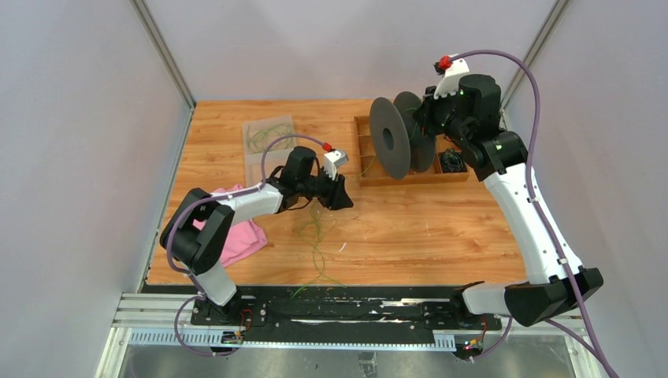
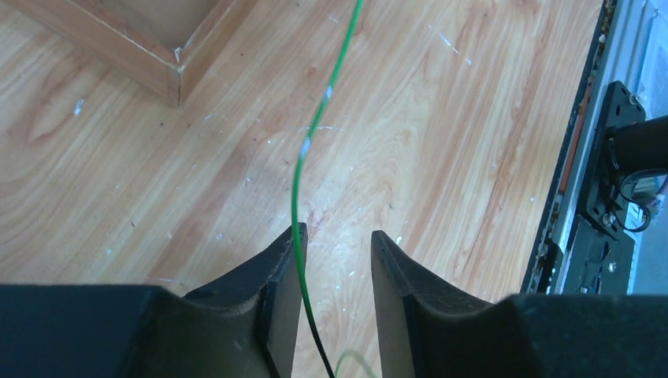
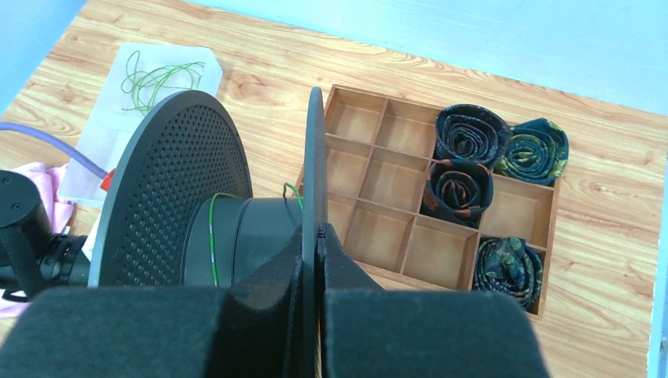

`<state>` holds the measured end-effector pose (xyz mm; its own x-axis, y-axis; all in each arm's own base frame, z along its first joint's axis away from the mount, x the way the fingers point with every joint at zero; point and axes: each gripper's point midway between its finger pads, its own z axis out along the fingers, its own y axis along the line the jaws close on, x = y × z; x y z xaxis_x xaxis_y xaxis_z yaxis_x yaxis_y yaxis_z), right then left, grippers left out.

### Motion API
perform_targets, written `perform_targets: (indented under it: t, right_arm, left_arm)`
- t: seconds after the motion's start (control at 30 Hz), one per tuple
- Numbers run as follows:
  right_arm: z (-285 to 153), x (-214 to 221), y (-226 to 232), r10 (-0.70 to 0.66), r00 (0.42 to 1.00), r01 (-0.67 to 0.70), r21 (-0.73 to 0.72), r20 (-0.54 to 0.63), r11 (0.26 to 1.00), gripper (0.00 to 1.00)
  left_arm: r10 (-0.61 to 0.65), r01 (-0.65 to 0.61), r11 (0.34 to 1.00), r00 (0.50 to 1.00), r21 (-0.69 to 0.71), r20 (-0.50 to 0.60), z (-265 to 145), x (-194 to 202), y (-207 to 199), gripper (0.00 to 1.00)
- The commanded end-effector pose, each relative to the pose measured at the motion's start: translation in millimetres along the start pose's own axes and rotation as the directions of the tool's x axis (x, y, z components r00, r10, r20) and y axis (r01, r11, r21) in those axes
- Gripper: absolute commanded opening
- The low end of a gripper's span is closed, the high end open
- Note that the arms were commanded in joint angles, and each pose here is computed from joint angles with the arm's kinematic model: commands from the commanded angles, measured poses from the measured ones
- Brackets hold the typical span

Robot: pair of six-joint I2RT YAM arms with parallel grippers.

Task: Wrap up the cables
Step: Wrap the cable around the cable reel.

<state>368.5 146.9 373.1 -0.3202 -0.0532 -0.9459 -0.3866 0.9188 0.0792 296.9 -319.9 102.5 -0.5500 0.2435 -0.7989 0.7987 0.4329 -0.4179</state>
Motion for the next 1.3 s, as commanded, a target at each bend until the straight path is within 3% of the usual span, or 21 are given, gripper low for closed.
perform_targets:
  t: [0.0, 0.27, 0.43, 0.8, 0.97, 1.07, 1.27]
  right_arm:
    - [-10, -34, -10, -0.007, 0.995, 0.003, 0.040, 0.099, 0.999, 0.01]
    - [-9, -25, -9, -0.017, 0.997, 0.014, 0.030, 0.082, 0.999, 0.01]
    - [-10, -21, -11, -0.029, 0.997, 0.026, 0.035, 0.075, 0.999, 0.01]
    - [-12, -32, -11, -0.018, 0.995, 0.013, 0.042, 0.099, 0.999, 0.01]
    - [-10, -35, -17, 0.004, 0.995, -0.012, 0.074, 0.102, 0.997, 0.01]
    - [-7, -36, -21, 0.020, 0.995, -0.030, 0.097, 0.100, 0.995, 0.01]
    - [3, -33, -32, 0.046, 0.995, -0.060, 0.160, 0.091, 0.985, 0.01]
  left_arm:
    - [0.097, -0.098, 0.995, 0.994, 0.004, 0.051, -8, -14, -8, 0.42]
    - [0.176, -0.174, 0.984, 0.980, -0.026, 0.089, -19, -29, -8, 0.57]
    - [0.209, -0.206, 0.978, 0.973, -0.045, 0.101, -26, -37, -8, 0.58]
    - [0.186, -0.186, 0.983, 0.980, -0.010, 0.066, -22, -21, -10, 0.28]
    - [0.191, -0.192, 0.981, 0.981, 0.023, 0.044, -15, -11, -18, 0.06]
    - [0.220, -0.222, 0.975, 0.975, 0.034, 0.035, -12, -8, -26, 0.01]
    - [0.269, -0.269, 0.960, 0.963, 0.077, 0.008, -5, -6, -47, 0.00]
